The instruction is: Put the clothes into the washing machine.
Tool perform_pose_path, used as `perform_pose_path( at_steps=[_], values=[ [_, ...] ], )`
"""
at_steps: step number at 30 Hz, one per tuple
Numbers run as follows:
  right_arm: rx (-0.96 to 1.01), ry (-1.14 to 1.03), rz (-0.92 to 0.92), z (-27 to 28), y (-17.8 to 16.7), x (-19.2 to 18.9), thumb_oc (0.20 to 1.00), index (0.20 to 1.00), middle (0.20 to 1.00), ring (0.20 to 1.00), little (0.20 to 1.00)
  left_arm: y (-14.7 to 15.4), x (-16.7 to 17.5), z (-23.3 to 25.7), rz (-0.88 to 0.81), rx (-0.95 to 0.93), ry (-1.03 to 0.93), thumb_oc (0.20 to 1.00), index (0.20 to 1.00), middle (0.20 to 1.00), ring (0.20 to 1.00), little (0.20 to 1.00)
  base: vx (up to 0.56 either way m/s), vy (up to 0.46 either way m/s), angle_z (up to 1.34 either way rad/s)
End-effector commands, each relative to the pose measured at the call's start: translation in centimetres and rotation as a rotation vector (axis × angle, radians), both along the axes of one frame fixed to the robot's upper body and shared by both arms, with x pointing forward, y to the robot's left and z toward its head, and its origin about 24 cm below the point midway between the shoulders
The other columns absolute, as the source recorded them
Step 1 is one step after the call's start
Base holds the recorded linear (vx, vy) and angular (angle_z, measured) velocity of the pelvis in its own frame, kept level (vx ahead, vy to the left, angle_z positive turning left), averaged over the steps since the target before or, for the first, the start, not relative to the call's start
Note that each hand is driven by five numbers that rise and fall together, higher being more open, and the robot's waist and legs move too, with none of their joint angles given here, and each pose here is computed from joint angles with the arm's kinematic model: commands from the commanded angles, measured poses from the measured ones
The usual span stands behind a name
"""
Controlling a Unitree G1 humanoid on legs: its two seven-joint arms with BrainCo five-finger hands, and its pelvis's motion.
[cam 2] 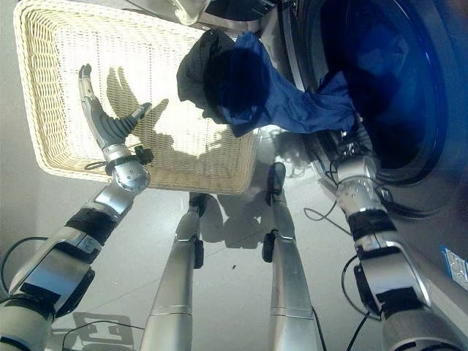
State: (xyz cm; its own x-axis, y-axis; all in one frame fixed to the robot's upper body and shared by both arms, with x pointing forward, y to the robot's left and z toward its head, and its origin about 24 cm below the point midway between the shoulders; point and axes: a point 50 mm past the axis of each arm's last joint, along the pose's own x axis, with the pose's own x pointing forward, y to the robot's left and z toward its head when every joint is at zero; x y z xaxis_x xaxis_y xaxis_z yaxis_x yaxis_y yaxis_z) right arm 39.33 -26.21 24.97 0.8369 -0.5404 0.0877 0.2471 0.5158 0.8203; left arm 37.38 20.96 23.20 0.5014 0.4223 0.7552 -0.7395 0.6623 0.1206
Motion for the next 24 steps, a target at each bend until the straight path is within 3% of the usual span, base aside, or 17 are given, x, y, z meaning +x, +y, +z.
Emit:
perform_pose_path(
  at_steps=[1,3,4,10,14,15,16,18,19,20,21,22,23,24],
  values=[
    [0.006,-0.261,-0.642,9.1,-10.5,-8.1,0.200,0.200,0.200,0.200,0.200,2.5,-1.2,-1.7,0.056,-0.038,-0.017,1.000,1.000,1.000,1.000,1.000,-0.02,0.005,-0.04],
    [0.028,-0.317,-0.819,11.2,-11.2,-10.6,0.200,0.200,0.200,0.200,0.200,3.3,-1.7,-2.5,0.075,-0.032,-0.009,1.000,1.000,1.000,1.000,1.000,-0.02,0.003,0.00],
    [0.061,-0.339,-0.995,12.9,-11.5,-13.3,0.200,0.200,0.200,0.200,0.200,4.6,-2.4,-3.3,0.102,-0.034,0.005,1.000,1.000,1.000,1.000,1.000,-0.04,0.012,-0.01],
    [0.125,-0.303,-1.304,14.0,-13.3,-17.8,0.219,0.219,0.219,0.219,0.219,7.1,-2.8,-3.4,0.140,-0.029,0.046,1.000,1.000,1.000,1.000,1.000,-0.01,0.015,-0.04],
    [0.102,-0.216,-1.391,13.6,-15.4,-19.2,0.200,0.200,0.200,0.200,0.200,7.9,-2.8,-2.9,0.133,-0.013,0.048,1.000,1.000,1.000,1.000,1.000,0.00,-0.005,-0.03],
    [0.101,-0.211,-1.392,13.6,-15.5,-19.2,0.235,0.235,0.235,0.235,0.235,7.9,-2.8,-2.6,0.130,-0.012,0.042,1.000,1.000,1.000,1.000,1.000,0.00,-0.013,0.04],
    [0.078,-0.180,-1.380,13.2,-15.9,-19.0,0.366,0.366,0.366,0.366,0.366,7.9,-2.8,-2.7,0.124,-0.007,0.046,1.000,1.000,1.000,1.000,1.000,-0.01,-0.008,0.04],
    [0.063,-0.146,-1.362,12.9,-16.2,-18.7,0.555,0.555,0.555,0.555,0.555,7.9,-2.7,-2.6,0.114,-0.001,0.051,1.000,1.000,1.000,1.000,1.000,0.00,0.000,0.00],
    [0.062,-0.142,-1.360,12.8,-16.2,-18.7,0.555,0.555,0.555,0.555,0.555,7.9,-2.7,-2.6,0.113,0.001,0.052,1.000,1.000,1.000,1.000,1.000,0.00,0.000,0.00],
    [0.061,-0.103,-1.339,12.3,-16.5,-18.2,0.900,0.900,0.900,0.900,0.900,7.6,-2.6,-2.6,0.103,0.020,0.051,1.000,1.000,1.000,1.000,1.000,0.00,0.000,0.00],
    [0.054,-0.082,-1.307,12.0,-16.7,-17.9,0.900,0.900,0.900,0.900,0.900,7.6,-2.6,-2.6,0.100,0.022,0.052,1.000,1.000,1.000,1.000,1.000,0.00,0.000,0.00],
    [0.043,-0.064,-1.292,11.8,-17.0,-17.7,1.000,1.000,1.000,1.000,1.000,7.5,-2.5,-2.6,0.096,0.022,0.052,1.000,1.000,1.000,1.000,1.000,0.00,0.000,0.00],
    [0.043,-0.064,-1.292,11.8,-17.0,-17.7,1.000,1.000,1.000,1.000,1.000,7.5,-2.5,-2.6,0.096,0.022,0.052,1.000,1.000,1.000,1.000,1.000,0.00,0.000,0.00],
    [-0.090,0.127,-1.219,10.4,-17.6,-16.0,1.000,1.000,1.000,1.000,1.000,6.8,-2.2,-2.3,0.067,0.051,0.053,1.000,1.000,1.000,1.000,1.000,0.00,0.000,0.00]
  ],
)
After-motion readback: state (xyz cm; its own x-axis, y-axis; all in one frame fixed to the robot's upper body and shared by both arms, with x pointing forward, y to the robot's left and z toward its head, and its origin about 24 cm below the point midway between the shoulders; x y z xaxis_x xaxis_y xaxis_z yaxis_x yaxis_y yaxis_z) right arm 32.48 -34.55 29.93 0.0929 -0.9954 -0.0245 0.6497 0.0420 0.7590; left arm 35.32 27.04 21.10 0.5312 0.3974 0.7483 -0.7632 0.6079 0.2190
